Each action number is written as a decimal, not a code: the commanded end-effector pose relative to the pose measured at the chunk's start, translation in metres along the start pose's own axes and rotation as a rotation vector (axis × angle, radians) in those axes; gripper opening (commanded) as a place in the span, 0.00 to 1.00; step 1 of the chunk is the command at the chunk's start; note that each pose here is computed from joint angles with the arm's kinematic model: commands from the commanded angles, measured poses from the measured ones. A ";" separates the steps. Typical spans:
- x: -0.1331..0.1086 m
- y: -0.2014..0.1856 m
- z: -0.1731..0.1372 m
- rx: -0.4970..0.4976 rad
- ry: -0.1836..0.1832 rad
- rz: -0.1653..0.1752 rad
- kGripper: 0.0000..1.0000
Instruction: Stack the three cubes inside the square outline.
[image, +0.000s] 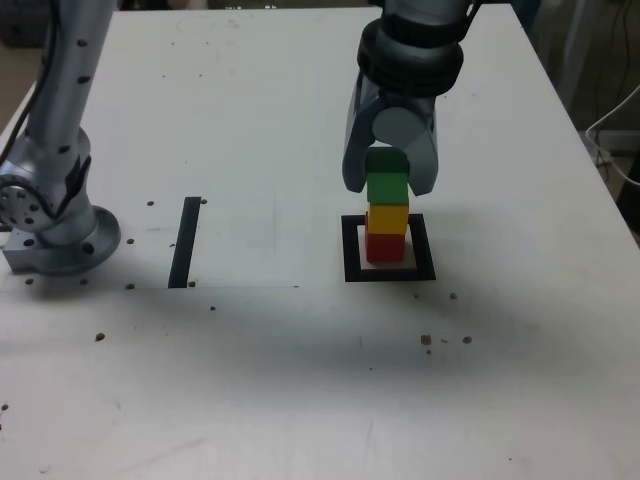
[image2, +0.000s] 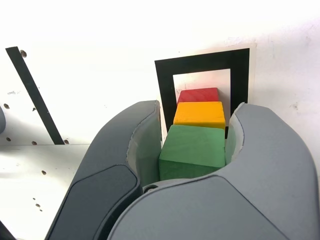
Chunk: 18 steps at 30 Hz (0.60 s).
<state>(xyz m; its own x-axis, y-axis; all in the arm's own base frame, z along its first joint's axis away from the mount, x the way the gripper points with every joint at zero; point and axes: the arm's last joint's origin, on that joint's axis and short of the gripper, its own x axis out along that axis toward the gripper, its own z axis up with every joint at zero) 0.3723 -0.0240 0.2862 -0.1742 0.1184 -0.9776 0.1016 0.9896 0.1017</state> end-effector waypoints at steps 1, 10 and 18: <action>0.000 0.001 0.000 0.001 -0.001 0.002 0.57; 0.003 0.001 -0.002 0.011 0.003 0.008 0.99; 0.004 0.000 0.000 0.019 -0.018 0.007 0.99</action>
<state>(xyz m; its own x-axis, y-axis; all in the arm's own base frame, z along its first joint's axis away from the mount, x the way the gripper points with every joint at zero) 0.3726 -0.0236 0.2799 -0.1671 0.1256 -0.9779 0.1217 0.9869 0.1060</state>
